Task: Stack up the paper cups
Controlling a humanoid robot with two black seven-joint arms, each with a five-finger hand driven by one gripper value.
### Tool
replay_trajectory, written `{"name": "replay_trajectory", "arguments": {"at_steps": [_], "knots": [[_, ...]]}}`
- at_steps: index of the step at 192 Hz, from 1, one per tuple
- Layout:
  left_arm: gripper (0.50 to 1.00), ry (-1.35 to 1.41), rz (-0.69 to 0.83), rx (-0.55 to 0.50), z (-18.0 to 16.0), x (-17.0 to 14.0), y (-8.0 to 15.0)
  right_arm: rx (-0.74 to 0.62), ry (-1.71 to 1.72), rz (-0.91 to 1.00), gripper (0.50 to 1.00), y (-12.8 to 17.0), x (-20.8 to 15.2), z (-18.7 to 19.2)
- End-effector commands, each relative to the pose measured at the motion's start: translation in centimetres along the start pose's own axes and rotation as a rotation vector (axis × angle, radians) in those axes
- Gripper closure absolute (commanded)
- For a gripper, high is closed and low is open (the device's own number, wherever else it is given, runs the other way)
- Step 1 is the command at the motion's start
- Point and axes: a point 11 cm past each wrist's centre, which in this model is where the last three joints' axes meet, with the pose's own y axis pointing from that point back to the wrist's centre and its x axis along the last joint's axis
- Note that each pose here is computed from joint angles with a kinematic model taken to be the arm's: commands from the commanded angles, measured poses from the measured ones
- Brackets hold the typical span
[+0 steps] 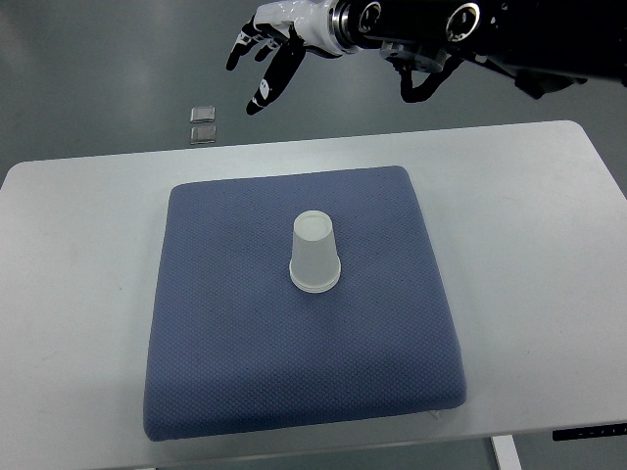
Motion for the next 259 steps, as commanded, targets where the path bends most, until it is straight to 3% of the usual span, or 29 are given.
{"name": "replay_trajectory", "arguments": {"at_steps": [1,41,62,75,110,130,180,259], "knots": [[0.500,-0.002,-0.001,0.000,0.0,0.0,0.0,0.038,-0.184,0.081,0.589,-0.9,0.9,1.2],[0.500,0.000,-0.001,0.000,0.0,0.0,0.0,0.119,-0.595,0.171,0.589,-2.0,1.5,5.5],[0.500,0.000,-0.001,0.000,0.0,0.0,0.0,0.167,-0.878,0.280,0.589,-2.0,2.6,10.4],[0.500,0.000,-0.001,0.001,-0.1,0.0,0.0,0.156,-1.040,0.316,0.587,-2.0,1.5,14.4],[0.500,0.002,0.001,0.001,-0.1,0.0,0.0,0.270,-1.352,0.462,0.587,-0.3,1.0,21.4],[0.500,0.002,0.002,0.001,-0.1,0.1,0.0,0.272,-1.459,0.489,0.585,0.3,-1.2,24.8],[0.500,0.002,-0.001,0.001,-0.1,0.0,0.0,0.246,-1.516,0.511,0.585,1.1,-4.3,28.5],[0.500,0.003,0.001,0.006,-0.3,0.1,0.0,0.219,-1.529,0.513,0.585,1.0,-6.5,29.6]]}}
